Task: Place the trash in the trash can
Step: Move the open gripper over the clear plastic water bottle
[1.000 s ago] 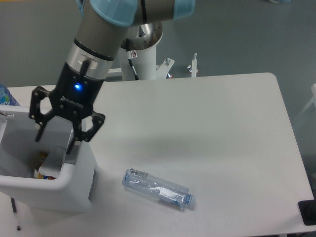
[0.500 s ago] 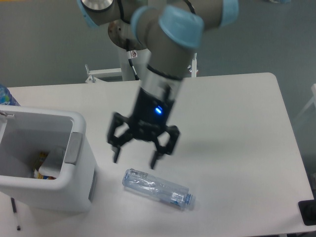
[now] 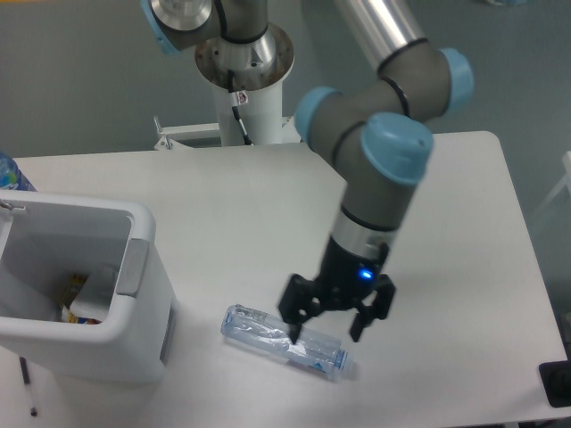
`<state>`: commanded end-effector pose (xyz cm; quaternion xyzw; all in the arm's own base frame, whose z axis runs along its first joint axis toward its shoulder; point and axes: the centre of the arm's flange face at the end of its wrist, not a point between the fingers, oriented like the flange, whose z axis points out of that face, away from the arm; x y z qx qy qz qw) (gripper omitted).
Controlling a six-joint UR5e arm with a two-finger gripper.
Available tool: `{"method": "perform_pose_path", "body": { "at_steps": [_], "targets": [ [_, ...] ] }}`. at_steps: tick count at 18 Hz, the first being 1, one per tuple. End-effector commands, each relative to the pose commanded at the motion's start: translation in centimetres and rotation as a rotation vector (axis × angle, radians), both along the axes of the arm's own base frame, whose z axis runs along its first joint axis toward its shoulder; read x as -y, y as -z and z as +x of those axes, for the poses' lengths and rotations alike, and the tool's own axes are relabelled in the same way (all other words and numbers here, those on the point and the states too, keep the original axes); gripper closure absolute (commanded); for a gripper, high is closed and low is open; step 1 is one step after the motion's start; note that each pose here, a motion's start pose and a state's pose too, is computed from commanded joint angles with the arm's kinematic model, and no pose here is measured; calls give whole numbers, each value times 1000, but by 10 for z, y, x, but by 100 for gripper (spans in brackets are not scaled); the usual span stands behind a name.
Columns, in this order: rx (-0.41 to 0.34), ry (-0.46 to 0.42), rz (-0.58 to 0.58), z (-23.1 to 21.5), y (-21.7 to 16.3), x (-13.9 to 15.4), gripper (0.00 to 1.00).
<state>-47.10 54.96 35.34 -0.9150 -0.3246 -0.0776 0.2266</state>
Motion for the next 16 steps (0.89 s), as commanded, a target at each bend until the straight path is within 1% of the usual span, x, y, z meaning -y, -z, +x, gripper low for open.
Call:
{"method": "perform_pose_path", "body": {
  "at_steps": [1, 2, 5, 8, 9, 11, 13, 15, 16],
  "targets": [
    [4, -8, -31, 2, -1, 3, 0],
    [29, -18, -62, 4, -3, 7, 0],
    [129, -43, -133, 10, 5, 19, 0],
    [179, -171, -135, 1, 5, 18, 0],
    [203, -202, -153, 0, 17, 16, 0],
    [201, -253, -212, 6, 29, 13, 0],
    [204, -264, -247, 21, 42, -2, 0],
    [204, -306, -295, 21, 60, -8, 0],
    [195, -339, -324, 21, 70, -16, 0]
  ]
}}
